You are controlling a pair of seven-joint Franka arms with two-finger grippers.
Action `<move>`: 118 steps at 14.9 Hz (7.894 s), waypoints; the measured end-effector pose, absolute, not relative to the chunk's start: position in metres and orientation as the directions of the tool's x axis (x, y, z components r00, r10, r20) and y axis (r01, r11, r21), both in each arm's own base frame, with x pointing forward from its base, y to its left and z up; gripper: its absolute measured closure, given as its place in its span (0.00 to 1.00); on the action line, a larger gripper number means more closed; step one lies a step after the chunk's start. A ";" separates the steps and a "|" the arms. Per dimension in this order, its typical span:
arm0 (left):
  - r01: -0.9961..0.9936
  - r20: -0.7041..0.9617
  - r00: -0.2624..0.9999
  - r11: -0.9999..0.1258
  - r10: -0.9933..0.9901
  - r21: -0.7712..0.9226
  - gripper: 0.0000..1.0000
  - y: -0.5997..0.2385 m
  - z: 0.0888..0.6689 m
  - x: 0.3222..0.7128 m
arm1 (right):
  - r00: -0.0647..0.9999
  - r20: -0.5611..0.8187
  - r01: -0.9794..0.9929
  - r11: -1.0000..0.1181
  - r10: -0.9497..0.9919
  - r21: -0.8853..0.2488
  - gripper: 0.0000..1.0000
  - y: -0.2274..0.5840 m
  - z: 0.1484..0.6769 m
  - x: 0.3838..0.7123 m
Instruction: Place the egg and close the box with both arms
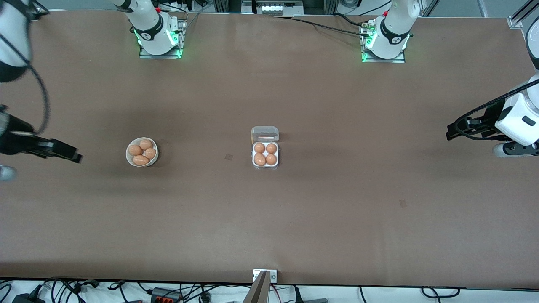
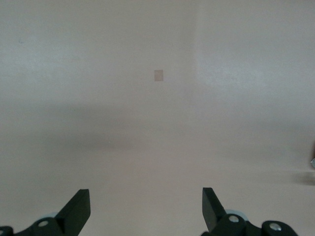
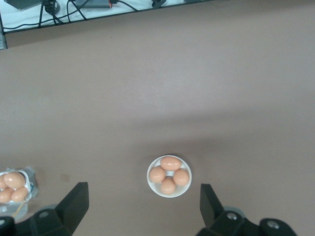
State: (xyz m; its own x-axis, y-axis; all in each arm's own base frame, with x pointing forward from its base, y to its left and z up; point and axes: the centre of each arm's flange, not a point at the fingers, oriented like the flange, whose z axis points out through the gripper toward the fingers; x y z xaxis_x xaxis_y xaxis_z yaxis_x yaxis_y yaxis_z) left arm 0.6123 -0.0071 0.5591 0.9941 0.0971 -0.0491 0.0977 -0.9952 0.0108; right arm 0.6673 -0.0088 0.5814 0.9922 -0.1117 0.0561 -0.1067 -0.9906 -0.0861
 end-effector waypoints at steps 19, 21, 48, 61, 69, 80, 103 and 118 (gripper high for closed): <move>0.074 -0.064 0.995 -0.997 0.073 0.013 0.48 -0.009 0.550 0.615 | 1.000 -0.001 0.009 -1.000 0.009 -0.009 0.00 -0.009 0.579 0.589; 0.074 -0.064 0.995 -0.997 0.073 0.013 0.69 -0.009 0.550 0.615 | 1.000 0.001 0.019 -1.000 0.019 -0.010 0.00 -0.009 0.580 0.589; -0.169 -0.336 0.919 -0.975 -0.208 0.143 0.98 -0.367 0.442 0.525 | 1.000 -0.008 0.027 -1.000 0.027 -0.008 0.00 -0.015 0.583 0.585; -0.002 -0.383 0.921 -0.986 -0.067 0.168 0.99 -0.512 0.307 0.464 | 0.999 -0.007 0.037 -0.999 0.037 -0.002 0.00 -0.010 0.584 0.585; 0.025 -0.301 0.954 -0.989 -0.021 0.147 0.99 -0.521 0.279 0.475 | 0.999 -0.006 0.037 -0.999 0.037 -0.001 0.00 -0.010 0.584 0.585; 0.045 -0.004 0.999 -0.966 0.046 0.254 0.99 -0.513 0.280 0.562 | 0.999 -0.004 0.038 -0.999 0.038 -0.001 0.00 -0.009 0.584 0.585; 0.052 -0.032 0.998 -0.985 0.048 0.164 0.99 -0.368 0.335 0.683 | 0.999 -0.003 0.038 -0.999 0.038 -0.001 0.00 -0.009 0.585 0.585; -0.062 -0.251 0.965 -0.996 -0.075 0.060 0.92 -0.142 0.496 0.670 | 1.000 0.010 0.019 -1.000 0.019 -0.001 0.00 -0.012 0.598 0.578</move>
State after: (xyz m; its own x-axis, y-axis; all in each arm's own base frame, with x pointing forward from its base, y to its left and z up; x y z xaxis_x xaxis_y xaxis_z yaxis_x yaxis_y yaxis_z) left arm 0.6703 -0.1423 0.4963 0.9651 -0.0748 -0.2508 -0.0616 -0.9963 0.0598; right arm 0.5777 -0.0125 0.5977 0.9998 0.0187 0.0101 0.0187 -0.9998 -0.0008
